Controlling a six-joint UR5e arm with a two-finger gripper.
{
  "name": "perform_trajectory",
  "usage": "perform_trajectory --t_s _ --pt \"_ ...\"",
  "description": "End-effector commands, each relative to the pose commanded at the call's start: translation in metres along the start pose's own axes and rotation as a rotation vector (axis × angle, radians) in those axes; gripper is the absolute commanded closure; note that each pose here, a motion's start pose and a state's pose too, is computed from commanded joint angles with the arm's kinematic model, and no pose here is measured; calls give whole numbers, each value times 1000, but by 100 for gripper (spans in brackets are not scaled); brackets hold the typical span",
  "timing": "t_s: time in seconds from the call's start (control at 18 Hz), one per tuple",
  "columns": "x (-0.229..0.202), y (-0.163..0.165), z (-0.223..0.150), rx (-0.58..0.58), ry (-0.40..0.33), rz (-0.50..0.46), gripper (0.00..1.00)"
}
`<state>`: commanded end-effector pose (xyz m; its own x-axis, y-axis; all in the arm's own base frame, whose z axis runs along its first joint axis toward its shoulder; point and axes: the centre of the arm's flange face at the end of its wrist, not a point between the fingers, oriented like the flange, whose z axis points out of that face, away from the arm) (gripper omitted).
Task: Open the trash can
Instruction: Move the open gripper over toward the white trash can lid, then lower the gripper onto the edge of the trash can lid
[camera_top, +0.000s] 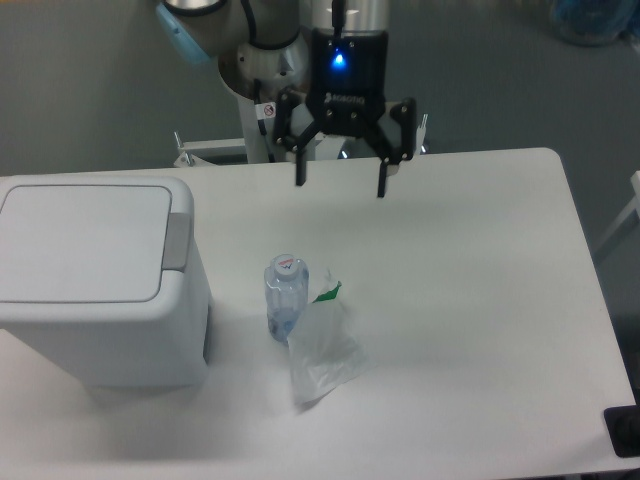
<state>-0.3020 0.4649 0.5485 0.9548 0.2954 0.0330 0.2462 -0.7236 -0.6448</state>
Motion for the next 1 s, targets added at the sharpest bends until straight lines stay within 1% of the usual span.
perform_trajectory --t_s 0.11,0.17,0.28,0.5,1.0 --pt "8 -4 11 12 9 -50 0" --pt "14 -6 16 17 17 -59 0" --pt "27 -7 28 7 37 -49 0" --pt "48 -2 41 -15 68 -25 0" --pt "65 17 58 -48 94 -4 0"
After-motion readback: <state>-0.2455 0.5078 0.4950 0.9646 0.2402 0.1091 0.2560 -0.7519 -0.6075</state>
